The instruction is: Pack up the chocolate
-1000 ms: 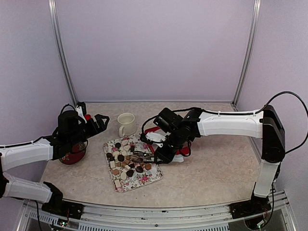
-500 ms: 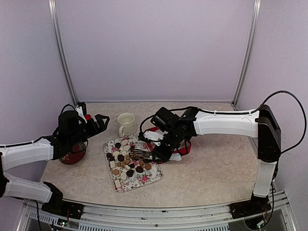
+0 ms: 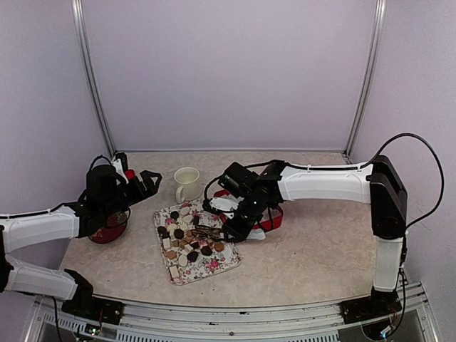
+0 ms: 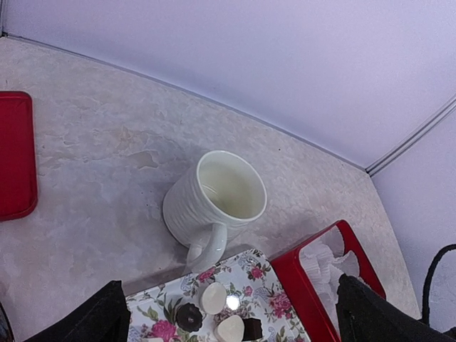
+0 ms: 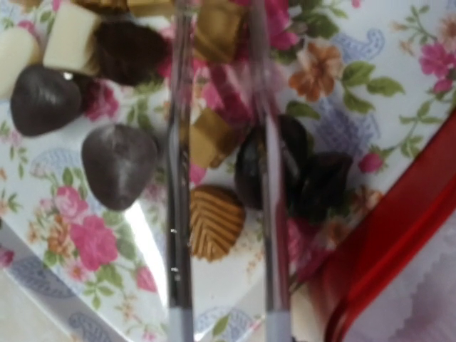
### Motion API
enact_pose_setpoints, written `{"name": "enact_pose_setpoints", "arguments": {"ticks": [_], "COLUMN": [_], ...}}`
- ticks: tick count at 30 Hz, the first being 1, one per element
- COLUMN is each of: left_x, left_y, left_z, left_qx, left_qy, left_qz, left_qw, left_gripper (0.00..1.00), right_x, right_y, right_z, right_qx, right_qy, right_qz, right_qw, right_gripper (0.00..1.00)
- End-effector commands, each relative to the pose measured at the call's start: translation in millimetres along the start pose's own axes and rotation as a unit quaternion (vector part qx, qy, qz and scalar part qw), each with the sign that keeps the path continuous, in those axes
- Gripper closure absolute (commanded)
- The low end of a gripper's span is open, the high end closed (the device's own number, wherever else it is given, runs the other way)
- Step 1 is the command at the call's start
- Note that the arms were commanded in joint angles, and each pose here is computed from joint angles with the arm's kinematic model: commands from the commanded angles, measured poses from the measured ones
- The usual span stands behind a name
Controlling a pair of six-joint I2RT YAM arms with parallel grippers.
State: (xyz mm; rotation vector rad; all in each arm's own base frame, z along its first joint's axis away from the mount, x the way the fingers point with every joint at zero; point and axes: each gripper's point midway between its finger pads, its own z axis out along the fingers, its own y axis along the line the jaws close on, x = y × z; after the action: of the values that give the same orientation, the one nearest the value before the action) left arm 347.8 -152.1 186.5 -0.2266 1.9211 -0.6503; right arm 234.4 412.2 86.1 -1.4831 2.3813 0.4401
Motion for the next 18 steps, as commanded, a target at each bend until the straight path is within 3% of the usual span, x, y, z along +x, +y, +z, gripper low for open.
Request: {"name": "enact_pose_setpoints", "arguments": {"ticks": [1,7,18], "left_x": [-3,-4,-6], "left_y": [0,2,-1], "left_z": [0,-1,-1], "left_qx": [0.004,0.002,0.008], "left_qy": [-0.010,-0.011,-0.011], "left_qz": [0.001,0.000,-0.001], "left_qw": [1.000,1.000,1.000], "left_gripper": [0.01,0.01,0.01], "right_x": [-13,-17,-37], "right_y": [9,9,-14], "right_z": [-3,-13,-73], "right_qx": [-0.010,-0.008,0.030], "right_qy": [-0.012,-0.021,-0.090], "right_qz": [-0.011,-0.012,-0.001], "right_qw": [1.000,1.000,0.995], "right_gripper": [0.72,0.79,0.79]}}
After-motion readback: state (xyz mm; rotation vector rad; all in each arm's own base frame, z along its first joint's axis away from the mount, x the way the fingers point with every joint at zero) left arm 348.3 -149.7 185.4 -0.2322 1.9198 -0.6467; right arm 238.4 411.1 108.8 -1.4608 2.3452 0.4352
